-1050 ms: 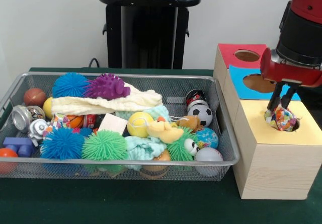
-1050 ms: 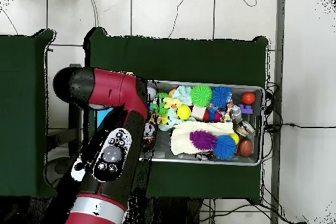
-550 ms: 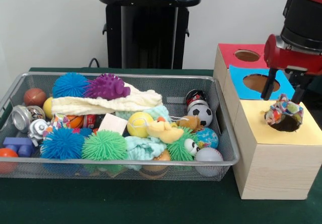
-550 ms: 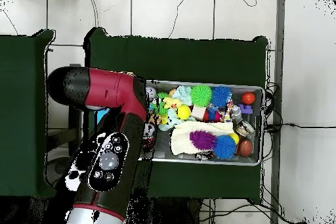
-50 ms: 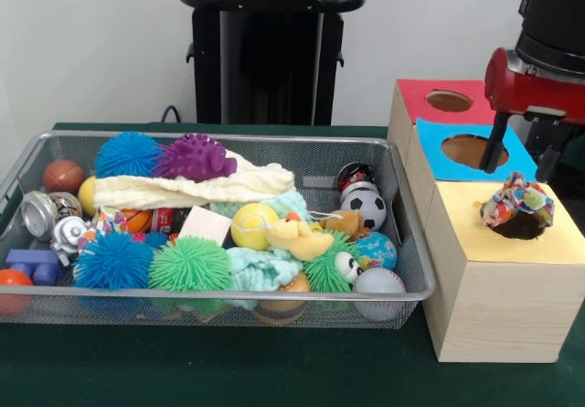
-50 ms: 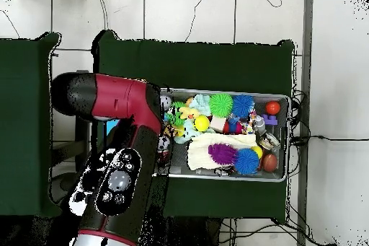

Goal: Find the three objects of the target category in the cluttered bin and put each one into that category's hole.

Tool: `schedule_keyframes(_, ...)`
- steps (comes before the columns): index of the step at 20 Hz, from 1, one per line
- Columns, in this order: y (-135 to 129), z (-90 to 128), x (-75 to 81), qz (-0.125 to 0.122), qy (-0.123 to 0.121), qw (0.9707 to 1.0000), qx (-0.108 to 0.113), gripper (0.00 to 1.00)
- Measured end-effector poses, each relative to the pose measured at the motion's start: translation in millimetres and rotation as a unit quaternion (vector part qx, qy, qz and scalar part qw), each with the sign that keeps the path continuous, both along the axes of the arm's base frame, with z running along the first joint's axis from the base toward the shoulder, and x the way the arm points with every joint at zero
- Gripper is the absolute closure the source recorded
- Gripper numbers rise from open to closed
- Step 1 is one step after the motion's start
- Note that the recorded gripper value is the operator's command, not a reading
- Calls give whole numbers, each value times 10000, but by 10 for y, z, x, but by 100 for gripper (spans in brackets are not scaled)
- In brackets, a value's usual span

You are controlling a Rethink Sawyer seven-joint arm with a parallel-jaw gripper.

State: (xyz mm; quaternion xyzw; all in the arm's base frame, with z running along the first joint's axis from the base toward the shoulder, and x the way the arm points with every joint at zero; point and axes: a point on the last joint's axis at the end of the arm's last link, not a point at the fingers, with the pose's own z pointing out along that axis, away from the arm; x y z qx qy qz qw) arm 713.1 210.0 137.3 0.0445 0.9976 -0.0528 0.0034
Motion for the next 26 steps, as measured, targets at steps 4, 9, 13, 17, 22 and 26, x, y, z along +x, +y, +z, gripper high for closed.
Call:
schedule_keyframes(4,-18,-5,-11,-8,-9,10000,-12,0)
schedule_keyframes(9,-41,52,-40,-32,-13,10000,-6,0)
schedule_keyframes(13,-35,160,-15,-26,-91,10000,12,0)
schedule_keyframes(17,-29,278,8,-22,-165,9999,34,0)
schedule_keyframes(22,-19,433,28,-22,-236,9997,70,0)
schedule_keyframes(26,-15,500,38,-22,-276,9996,86,0)
